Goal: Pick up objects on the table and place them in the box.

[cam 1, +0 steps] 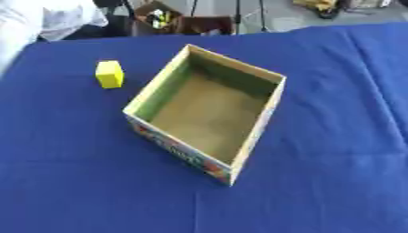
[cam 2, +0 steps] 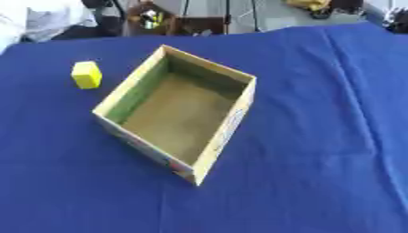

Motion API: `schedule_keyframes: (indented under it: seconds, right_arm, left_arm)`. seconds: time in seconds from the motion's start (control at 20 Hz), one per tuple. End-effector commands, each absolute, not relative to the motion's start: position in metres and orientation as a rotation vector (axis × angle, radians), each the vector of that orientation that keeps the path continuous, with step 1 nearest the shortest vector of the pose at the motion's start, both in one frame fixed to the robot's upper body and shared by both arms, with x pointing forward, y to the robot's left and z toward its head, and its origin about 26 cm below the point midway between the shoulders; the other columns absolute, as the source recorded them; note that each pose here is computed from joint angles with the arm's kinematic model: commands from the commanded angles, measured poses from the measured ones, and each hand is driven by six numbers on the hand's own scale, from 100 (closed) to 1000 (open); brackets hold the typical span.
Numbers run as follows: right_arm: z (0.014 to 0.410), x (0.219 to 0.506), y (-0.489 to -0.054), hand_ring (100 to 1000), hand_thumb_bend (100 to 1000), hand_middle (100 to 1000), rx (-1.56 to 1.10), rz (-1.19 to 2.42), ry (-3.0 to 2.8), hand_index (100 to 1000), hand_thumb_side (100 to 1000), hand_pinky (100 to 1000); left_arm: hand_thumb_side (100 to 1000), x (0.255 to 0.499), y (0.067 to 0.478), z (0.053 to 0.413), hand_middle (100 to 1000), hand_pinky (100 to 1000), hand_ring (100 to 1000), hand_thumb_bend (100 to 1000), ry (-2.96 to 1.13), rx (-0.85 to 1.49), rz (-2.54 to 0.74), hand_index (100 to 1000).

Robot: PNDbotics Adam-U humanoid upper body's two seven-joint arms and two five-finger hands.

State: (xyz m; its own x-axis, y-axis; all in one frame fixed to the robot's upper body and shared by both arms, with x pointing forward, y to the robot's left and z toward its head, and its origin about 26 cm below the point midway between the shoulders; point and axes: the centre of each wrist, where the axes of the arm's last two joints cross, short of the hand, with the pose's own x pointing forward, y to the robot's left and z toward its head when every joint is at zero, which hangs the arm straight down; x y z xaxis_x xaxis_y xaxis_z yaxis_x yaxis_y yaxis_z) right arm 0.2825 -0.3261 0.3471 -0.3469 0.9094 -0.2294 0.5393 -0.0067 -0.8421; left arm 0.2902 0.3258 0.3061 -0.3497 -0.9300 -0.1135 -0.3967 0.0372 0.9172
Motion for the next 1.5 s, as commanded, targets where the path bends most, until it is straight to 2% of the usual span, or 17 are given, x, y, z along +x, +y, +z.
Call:
schedule_keyframes:
  seconds: [0.05, 0.3, 0.5, 0.55, 0.8, 0.95, 1.05, 1.15, 1.2, 1.25, 1.3, 1.35, 1.5]
  right_arm:
    - [0.358, 0.276, -0.325, 921, 537, 933, -1.55, 1.368, -1.84, 962, 991, 802]
    - [0.36, 0.276, -0.325, 919, 466, 936, -1.515, 1.409, -1.794, 963, 1000, 801]
    - [0.356, 0.277, -0.326, 910, 165, 936, -1.495, 1.388, -1.776, 961, 1000, 795]
    - [0.355, 0.277, -0.326, 908, 122, 934, -1.492, 1.375, -1.778, 959, 1000, 793]
    - [0.347, 0.279, -0.327, 891, 100, 912, -1.474, 1.275, -1.811, 944, 966, 776]
    - [0.341, 0.281, -0.326, 890, 100, 912, -1.447, 1.236, -1.85, 944, 966, 775]
    - [0.338, 0.282, -0.325, 888, 100, 911, -1.432, 1.225, -1.875, 944, 963, 774]
    - [0.336, 0.282, -0.326, 886, 100, 910, -1.422, 1.217, -1.892, 942, 962, 773]
    - [0.335, 0.283, -0.326, 885, 100, 908, -1.419, 1.213, -1.897, 941, 958, 771]
    - [0.334, 0.283, -0.327, 883, 100, 907, -1.416, 1.206, -1.903, 940, 956, 770]
    - [0.333, 0.283, -0.327, 883, 100, 906, -1.413, 1.199, -1.908, 939, 955, 770]
    - [0.332, 0.283, -0.328, 880, 100, 904, -1.411, 1.189, -1.913, 937, 952, 768]
    - [0.329, 0.282, -0.33, 877, 100, 900, -1.406, 1.166, -1.924, 932, 947, 765]
  left_arm:
    - [1000, 0.287, 0.323, 0.311, 939, 903, 945, 427, -1.713, 1.345, -1.359, 1000]
    - [1000, 0.288, 0.318, 0.313, 943, 906, 947, 394, -1.663, 1.305, -1.408, 1000]
    - [1000, 0.288, 0.316, 0.316, 945, 906, 949, 319, -1.635, 1.271, -1.436, 1000]
    - [1000, 0.289, 0.316, 0.316, 945, 906, 949, 302, -1.628, 1.258, -1.444, 1000]
    - [1000, 0.29, 0.311, 0.317, 945, 908, 950, 131, -1.572, 1.202, -1.479, 1000]
    - [1000, 0.296, 0.309, 0.316, 937, 907, 942, 176, -1.509, 1.168, -1.498, 1000]
    - [1000, 0.304, 0.31, 0.315, 938, 912, 945, 322, -1.456, 1.141, -1.512, 1000]
    - [1000, 0.312, 0.313, 0.316, 936, 911, 943, 405, -1.403, 1.129, -1.522, 1000]
    - [1000, 0.316, 0.315, 0.318, 925, 895, 925, 515, -1.382, 1.128, -1.526, 1000]
    - [1000, 0.319, 0.317, 0.321, 918, 880, 915, 561, -1.361, 1.135, -1.528, 1000]
    - [1000, 0.323, 0.319, 0.323, 916, 877, 913, 574, -1.342, 1.142, -1.532, 1000]
    - [1000, 0.326, 0.32, 0.325, 911, 871, 908, 627, -1.326, 1.144, -1.538, 1000]
    - [1000, 0.337, 0.321, 0.33, 894, 869, 905, 614, -1.28, 1.133, -1.569, 1000]
